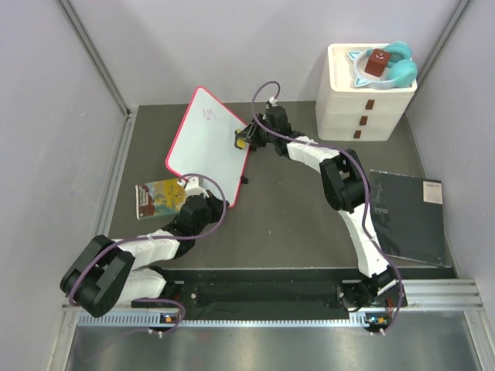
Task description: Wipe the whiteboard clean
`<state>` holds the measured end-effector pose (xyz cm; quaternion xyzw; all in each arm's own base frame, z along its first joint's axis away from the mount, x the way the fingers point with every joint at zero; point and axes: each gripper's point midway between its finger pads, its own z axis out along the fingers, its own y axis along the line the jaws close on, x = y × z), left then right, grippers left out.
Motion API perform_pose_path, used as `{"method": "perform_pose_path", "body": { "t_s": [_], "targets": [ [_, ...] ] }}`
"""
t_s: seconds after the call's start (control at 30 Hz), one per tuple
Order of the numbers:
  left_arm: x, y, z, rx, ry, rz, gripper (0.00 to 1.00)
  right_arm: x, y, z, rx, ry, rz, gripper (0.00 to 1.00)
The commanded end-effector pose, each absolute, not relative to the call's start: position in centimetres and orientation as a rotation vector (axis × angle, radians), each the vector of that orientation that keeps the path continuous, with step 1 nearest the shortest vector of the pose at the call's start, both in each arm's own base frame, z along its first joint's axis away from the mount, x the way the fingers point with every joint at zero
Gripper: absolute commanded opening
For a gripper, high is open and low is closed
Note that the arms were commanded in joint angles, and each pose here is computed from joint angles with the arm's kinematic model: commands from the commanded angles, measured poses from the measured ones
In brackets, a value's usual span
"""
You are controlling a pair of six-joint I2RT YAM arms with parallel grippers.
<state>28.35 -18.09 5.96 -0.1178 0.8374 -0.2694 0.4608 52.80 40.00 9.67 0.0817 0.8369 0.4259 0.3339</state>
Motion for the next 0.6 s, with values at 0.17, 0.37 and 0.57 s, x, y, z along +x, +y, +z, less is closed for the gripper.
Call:
{"method": "perform_pose_path", "body": {
  "t_s": [0.17,0.37,0.57],
  "targets": [
    [22.8,-19.5,1.1,0.031,2.327,-0.673,0.00,49.7,42.6,5.5,0.133,2.300,1.141,0.00],
    [22.8,-19.4,1.2,0.028,2.324,-0.674,0.00,44.6,45.6,3.4,-0.015,2.382,1.145,0.00],
    [22.8,-19.5,1.3,0.029,2.321,-0.677,0.00,40.8,47.9,4.2,-0.121,2.380,1.178,0.00]
  ]
}}
